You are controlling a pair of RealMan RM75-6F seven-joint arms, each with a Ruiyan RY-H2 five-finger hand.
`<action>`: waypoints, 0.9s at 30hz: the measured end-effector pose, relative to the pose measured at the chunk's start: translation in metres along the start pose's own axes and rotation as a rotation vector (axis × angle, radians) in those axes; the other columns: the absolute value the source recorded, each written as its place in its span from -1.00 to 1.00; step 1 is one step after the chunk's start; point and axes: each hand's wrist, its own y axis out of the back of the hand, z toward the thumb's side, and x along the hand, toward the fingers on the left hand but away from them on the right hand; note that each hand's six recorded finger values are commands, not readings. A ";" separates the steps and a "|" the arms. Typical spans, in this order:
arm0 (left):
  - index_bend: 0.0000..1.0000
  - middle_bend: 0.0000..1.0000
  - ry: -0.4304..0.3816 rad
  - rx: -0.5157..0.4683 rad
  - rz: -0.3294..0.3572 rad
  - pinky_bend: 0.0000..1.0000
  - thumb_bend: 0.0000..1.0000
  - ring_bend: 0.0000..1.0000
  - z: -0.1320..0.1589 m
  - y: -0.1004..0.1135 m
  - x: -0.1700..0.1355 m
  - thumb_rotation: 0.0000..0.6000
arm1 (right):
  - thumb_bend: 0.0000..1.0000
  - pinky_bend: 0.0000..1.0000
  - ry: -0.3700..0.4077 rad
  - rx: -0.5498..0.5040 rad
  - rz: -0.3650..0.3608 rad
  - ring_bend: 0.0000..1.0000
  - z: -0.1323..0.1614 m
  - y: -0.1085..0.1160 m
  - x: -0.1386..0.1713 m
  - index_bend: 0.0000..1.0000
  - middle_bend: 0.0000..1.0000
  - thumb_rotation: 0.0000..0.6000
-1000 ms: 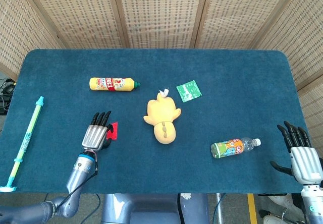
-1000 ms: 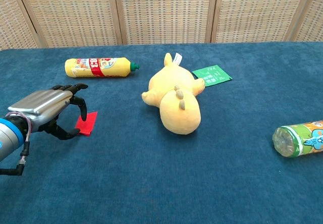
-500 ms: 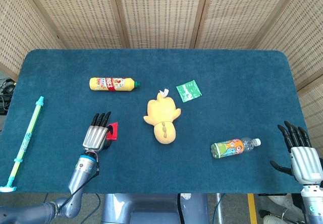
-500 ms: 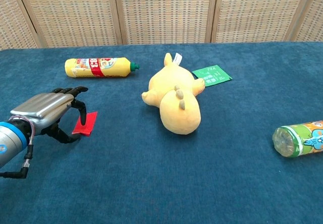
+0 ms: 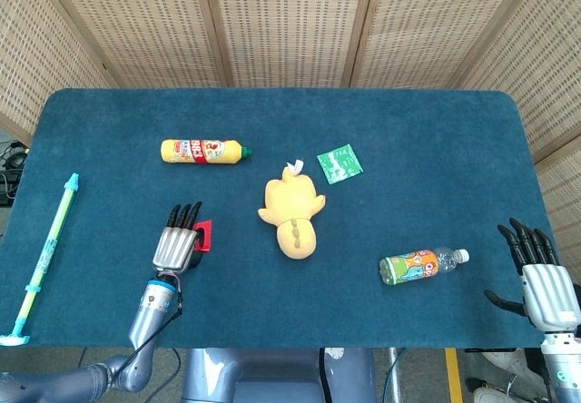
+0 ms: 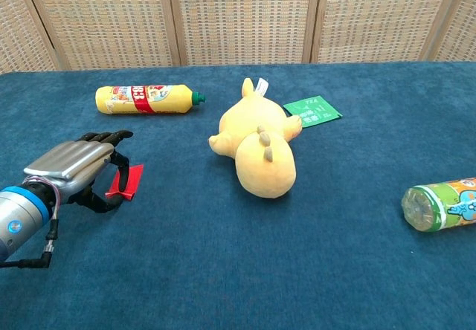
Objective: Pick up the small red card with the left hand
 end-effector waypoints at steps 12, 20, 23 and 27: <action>0.27 -1.00 0.010 -0.011 -0.003 -1.00 0.02 -1.00 -0.005 -0.001 0.003 1.00 | -1.00 -1.00 0.004 0.000 0.006 -1.00 0.001 0.000 0.001 -1.00 -1.00 1.00; 0.27 -1.00 0.013 -0.024 0.016 -1.00 0.02 -1.00 -0.008 0.006 0.008 1.00 | -1.00 -1.00 0.004 0.000 0.008 -1.00 0.001 -0.001 0.001 -1.00 -1.00 1.00; 0.27 -1.00 0.020 -0.020 0.030 -1.00 0.02 -1.00 -0.011 0.013 0.015 1.00 | -1.00 -1.00 0.003 0.000 0.009 -1.00 0.000 -0.001 0.000 -1.00 -1.00 1.00; 0.27 -1.00 0.036 -0.008 0.047 -1.00 0.02 -1.00 -0.016 0.024 0.028 1.00 | -1.00 -1.00 0.003 0.004 0.013 -1.00 0.000 -0.002 -0.001 -1.00 -1.00 1.00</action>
